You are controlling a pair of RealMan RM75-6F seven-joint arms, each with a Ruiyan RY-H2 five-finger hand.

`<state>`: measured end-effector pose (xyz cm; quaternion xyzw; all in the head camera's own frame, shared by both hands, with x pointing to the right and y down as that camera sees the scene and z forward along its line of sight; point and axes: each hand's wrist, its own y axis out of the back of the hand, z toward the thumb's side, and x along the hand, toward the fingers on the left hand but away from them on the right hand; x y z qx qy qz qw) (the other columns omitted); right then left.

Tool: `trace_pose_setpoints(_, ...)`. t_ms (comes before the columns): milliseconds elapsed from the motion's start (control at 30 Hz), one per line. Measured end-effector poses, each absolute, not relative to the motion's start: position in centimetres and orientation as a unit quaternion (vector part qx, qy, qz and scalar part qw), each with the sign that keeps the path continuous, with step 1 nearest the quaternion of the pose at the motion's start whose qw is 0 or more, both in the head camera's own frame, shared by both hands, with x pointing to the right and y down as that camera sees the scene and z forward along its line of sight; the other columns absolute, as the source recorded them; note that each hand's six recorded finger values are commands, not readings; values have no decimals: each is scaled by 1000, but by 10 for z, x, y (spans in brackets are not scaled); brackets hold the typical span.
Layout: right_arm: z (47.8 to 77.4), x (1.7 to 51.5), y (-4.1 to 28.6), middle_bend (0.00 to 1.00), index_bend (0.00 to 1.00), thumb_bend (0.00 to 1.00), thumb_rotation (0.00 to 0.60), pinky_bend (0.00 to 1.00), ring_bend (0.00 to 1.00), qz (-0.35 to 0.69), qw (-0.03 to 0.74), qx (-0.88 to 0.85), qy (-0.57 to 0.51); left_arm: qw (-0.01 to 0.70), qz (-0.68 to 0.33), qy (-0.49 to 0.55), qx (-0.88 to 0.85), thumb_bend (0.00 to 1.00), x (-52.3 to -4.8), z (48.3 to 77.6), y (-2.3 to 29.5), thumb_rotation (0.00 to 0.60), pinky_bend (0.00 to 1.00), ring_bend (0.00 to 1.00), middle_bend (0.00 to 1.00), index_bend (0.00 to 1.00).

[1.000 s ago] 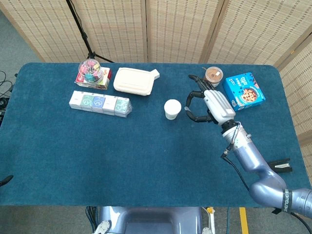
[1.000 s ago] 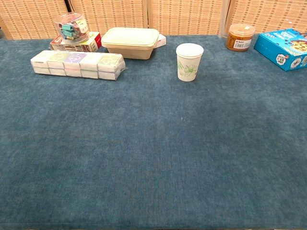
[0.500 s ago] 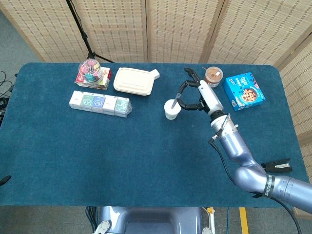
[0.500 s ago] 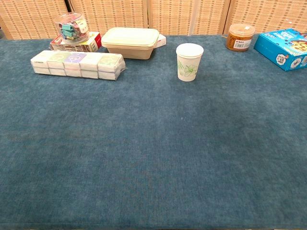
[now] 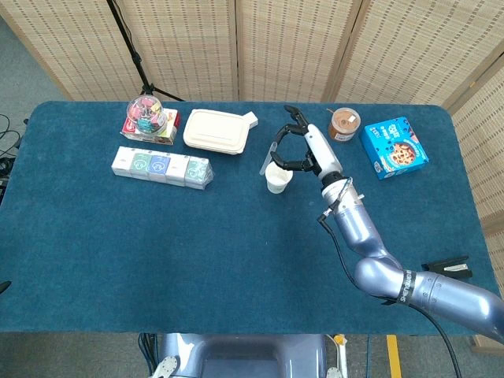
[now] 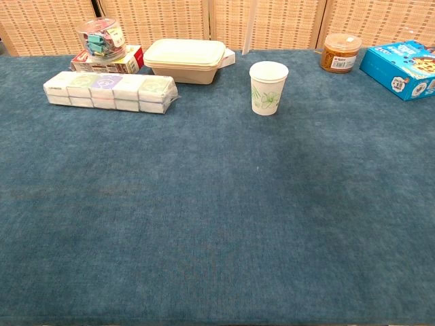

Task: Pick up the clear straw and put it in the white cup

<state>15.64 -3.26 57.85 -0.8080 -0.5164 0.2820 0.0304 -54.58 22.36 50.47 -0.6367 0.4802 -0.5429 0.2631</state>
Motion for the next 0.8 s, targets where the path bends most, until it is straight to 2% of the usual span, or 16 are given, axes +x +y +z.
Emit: trace_pose_setpoints(800,608,181,-32,48,576,458,600,0,0,302,17,-797,-522,262,-547,480,-634,37,-545,506,226,600,0,0,0,0)
